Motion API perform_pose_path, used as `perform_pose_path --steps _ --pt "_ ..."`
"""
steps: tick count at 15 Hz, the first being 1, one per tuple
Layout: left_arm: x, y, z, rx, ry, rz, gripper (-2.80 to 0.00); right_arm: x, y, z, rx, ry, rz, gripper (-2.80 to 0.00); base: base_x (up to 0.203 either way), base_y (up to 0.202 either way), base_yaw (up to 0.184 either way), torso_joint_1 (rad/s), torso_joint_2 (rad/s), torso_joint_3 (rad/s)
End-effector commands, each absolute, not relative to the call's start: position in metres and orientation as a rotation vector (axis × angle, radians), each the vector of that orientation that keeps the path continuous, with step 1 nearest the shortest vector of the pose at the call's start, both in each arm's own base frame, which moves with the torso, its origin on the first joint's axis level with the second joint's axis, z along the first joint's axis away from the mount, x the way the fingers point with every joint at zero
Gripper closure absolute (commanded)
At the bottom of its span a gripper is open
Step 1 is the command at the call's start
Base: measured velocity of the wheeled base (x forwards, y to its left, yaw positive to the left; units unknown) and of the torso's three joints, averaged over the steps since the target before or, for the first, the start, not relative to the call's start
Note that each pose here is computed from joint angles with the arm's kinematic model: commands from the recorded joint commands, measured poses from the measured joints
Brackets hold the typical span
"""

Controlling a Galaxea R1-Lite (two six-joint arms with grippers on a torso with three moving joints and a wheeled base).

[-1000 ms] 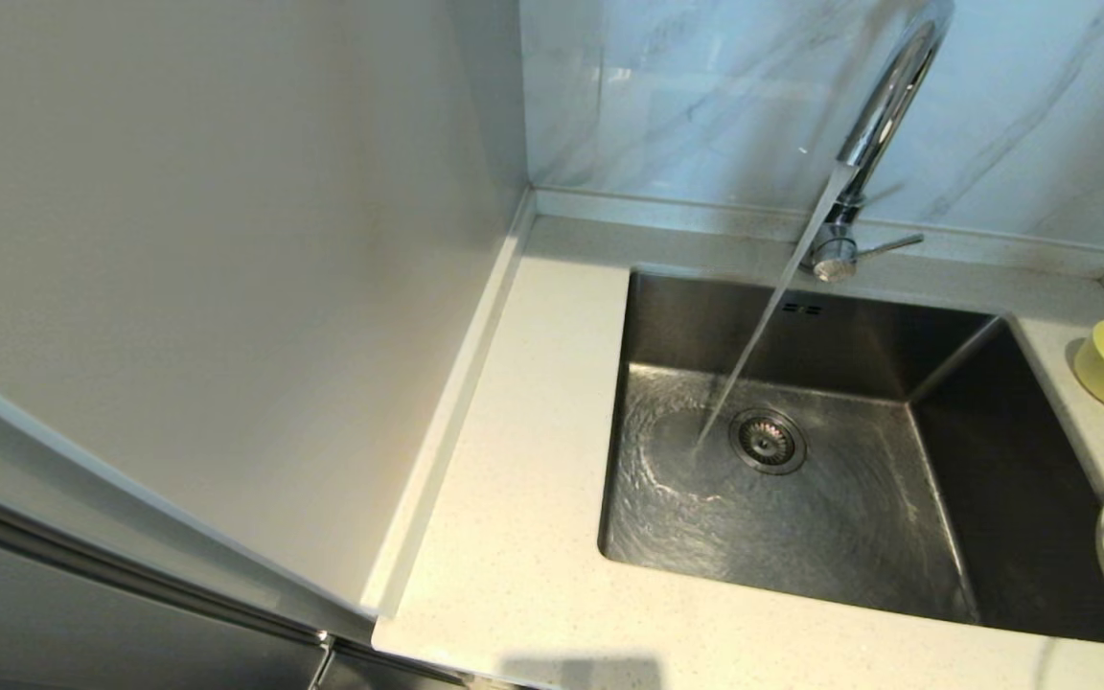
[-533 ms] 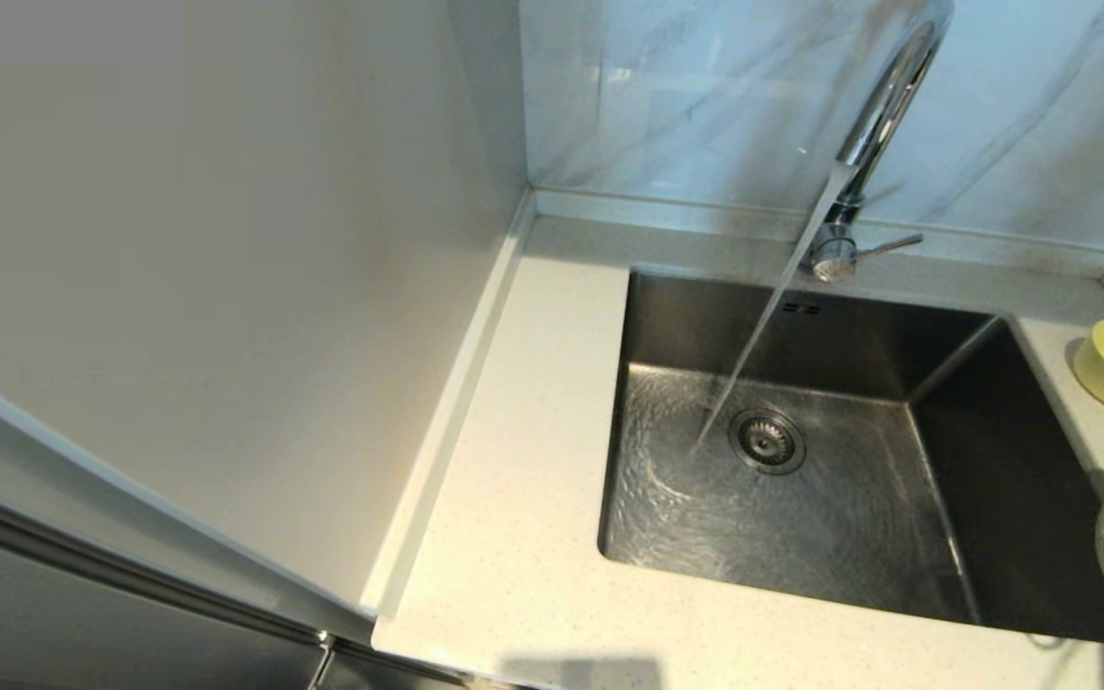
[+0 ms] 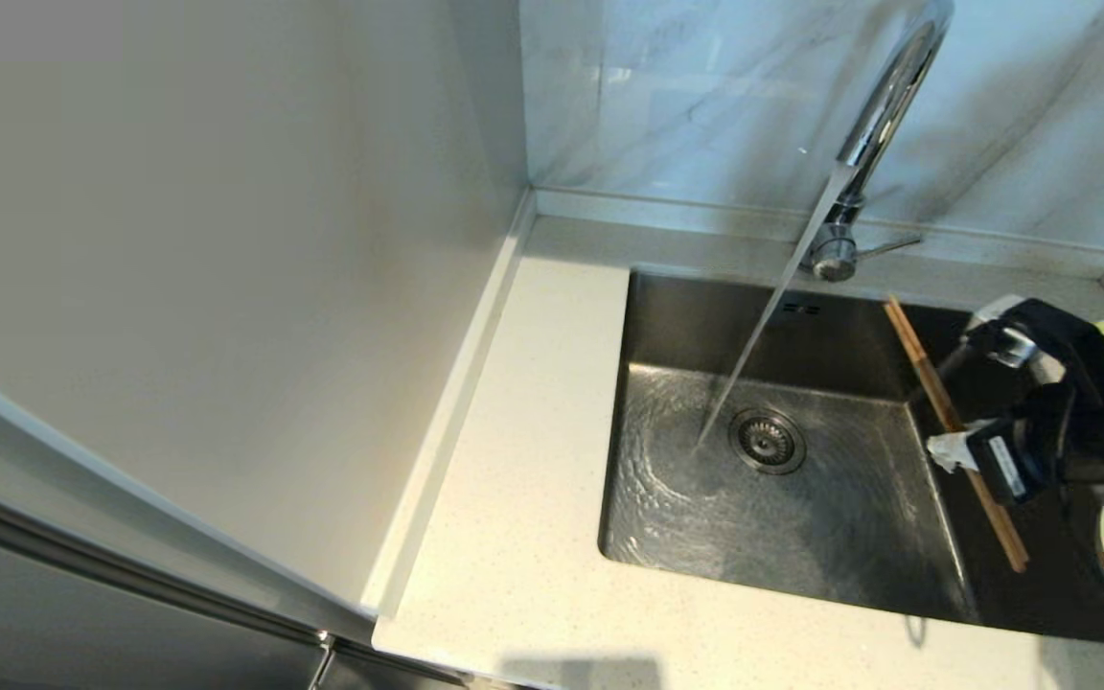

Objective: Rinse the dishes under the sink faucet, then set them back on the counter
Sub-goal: Rinse the chopsticks

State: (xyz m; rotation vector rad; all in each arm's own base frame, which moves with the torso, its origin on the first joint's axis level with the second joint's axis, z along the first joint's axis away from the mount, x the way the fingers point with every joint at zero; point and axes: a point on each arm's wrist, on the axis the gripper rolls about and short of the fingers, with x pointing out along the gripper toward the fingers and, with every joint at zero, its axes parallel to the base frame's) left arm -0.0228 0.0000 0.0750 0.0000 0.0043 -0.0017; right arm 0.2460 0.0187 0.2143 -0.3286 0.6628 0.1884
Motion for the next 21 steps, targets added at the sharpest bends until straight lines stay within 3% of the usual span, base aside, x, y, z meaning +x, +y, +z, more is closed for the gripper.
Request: perform_pose_path --steps 1,21 --pt "-0.023 0.000 0.075 0.000 0.005 -0.002 0.00 0.271 0.041 0.199 -0.336 0.625 0.168 0.00 0.000 0.000 0.000 0.000 0.00 0.000" --pt "-0.023 0.000 0.075 0.000 0.005 -0.002 0.00 0.295 0.074 0.202 -0.223 0.499 0.140 0.00 0.000 0.000 0.000 0.000 0.00 0.000"
